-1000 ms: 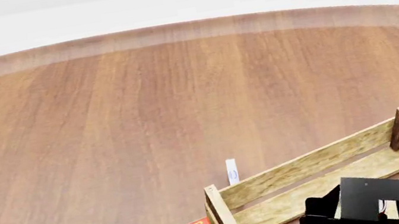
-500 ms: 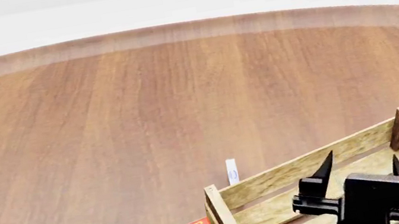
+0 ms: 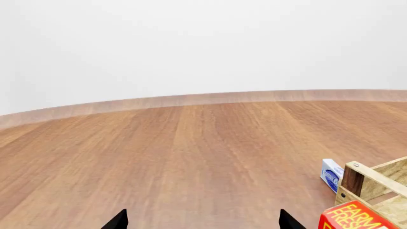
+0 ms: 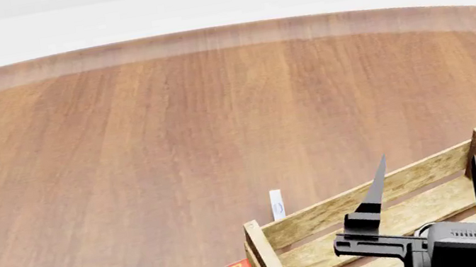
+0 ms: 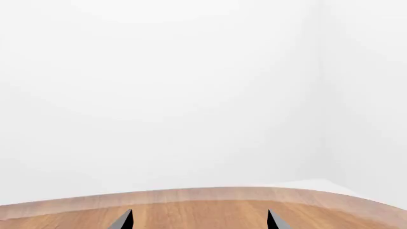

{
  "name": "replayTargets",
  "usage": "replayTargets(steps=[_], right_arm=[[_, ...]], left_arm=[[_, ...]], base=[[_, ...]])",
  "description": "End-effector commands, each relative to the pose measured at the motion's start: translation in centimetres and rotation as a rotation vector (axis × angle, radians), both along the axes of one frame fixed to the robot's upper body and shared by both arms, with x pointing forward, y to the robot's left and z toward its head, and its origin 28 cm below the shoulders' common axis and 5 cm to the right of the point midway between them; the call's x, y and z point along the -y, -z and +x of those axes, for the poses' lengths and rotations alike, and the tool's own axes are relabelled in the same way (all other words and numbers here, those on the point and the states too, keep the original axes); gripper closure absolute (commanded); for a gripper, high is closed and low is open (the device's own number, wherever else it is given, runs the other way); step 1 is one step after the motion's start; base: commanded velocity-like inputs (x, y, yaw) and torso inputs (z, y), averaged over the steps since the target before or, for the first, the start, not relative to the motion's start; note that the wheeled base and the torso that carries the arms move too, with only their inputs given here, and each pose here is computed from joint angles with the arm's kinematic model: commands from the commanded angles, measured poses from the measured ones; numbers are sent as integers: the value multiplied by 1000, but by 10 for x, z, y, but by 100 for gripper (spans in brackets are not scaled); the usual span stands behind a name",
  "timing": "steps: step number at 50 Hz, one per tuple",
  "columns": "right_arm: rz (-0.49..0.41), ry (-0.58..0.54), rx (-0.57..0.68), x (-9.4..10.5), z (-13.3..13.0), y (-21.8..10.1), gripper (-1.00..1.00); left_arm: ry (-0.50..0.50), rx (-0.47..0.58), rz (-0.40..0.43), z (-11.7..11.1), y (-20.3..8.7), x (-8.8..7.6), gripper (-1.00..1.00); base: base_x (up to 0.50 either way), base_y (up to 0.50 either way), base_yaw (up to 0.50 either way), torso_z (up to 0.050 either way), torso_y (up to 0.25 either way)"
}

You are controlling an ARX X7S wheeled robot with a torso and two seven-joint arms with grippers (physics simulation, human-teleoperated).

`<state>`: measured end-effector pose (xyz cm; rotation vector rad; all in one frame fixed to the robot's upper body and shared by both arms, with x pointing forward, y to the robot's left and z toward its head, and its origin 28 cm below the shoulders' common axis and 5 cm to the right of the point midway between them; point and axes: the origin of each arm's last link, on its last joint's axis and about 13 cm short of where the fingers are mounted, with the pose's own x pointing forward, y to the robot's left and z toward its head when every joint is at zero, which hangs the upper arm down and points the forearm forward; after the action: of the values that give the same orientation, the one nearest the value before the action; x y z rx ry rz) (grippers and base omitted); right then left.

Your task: Pick up the tomato sauce, and put it in the wooden tray.

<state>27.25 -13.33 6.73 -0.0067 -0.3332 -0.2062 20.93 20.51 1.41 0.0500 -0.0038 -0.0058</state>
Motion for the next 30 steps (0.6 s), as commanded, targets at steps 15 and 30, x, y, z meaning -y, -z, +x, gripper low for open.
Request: replayTargets(steps=[15,30], right_arm=[[-28,-183,127,-20,-71,-52,-100],[-30,-243,188,-27,-103,-66,-100]], left_arm=[[16,9,-21,0,0,0,-100],[17,9,-21,0,0,0,-100]], base=[[0,0,0,0,0],[0,0,0,0,0]])
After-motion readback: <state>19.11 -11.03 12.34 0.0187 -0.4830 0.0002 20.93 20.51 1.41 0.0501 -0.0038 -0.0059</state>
